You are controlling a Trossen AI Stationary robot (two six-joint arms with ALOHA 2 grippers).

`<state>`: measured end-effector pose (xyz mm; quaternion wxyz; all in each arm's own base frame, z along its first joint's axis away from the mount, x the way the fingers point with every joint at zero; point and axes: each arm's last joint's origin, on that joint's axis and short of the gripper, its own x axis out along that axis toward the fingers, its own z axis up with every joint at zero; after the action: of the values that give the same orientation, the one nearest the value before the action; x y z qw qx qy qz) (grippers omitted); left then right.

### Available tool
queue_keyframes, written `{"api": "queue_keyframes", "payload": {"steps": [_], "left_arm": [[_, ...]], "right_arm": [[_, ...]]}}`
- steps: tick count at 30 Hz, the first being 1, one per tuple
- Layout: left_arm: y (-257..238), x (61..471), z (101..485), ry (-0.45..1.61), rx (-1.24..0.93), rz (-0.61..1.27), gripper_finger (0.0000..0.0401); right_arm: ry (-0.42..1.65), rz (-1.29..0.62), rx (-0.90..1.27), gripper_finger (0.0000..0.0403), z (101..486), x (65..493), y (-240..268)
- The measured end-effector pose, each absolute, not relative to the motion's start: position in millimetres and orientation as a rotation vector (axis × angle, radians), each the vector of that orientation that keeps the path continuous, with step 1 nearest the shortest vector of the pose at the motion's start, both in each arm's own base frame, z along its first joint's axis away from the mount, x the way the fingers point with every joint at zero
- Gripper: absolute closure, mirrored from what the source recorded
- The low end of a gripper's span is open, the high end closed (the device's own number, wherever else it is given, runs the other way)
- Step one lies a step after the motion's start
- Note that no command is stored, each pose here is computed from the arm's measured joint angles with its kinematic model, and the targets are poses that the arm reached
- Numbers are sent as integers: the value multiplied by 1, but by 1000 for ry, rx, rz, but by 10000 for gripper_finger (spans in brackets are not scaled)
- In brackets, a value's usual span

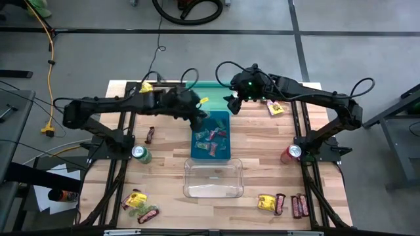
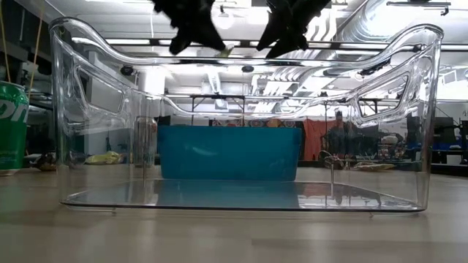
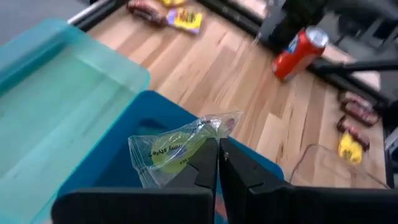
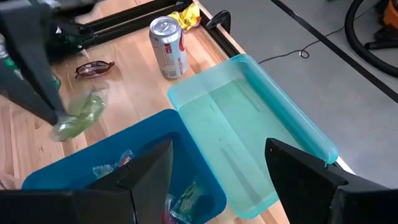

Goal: Sort candy
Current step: Put the green candy into the blue bin

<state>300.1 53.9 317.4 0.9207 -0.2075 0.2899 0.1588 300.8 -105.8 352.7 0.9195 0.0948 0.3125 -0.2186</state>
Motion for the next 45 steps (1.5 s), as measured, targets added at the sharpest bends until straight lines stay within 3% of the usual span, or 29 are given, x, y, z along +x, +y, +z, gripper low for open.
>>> {"api": "queue_keyframes", "payload": {"steps": [5,13,24,28,45], "left_arm": [[50,286,293,500,-319,230,401],[50,292,269,587,-260,178,384],[47,287,274,579,-321,143,215],[45,278,286,555,-374,35,176],[32,207,351,325,-341,11,174]], "right_arm": [[641,-452,196,151,353,301,-107],[641,-452,196,151,353,301,-107],[638,-457,207,151,353,301,-107],[637,-457,207,151,353,301,-107],[534,-521,456,151,356,305,-103]]}}
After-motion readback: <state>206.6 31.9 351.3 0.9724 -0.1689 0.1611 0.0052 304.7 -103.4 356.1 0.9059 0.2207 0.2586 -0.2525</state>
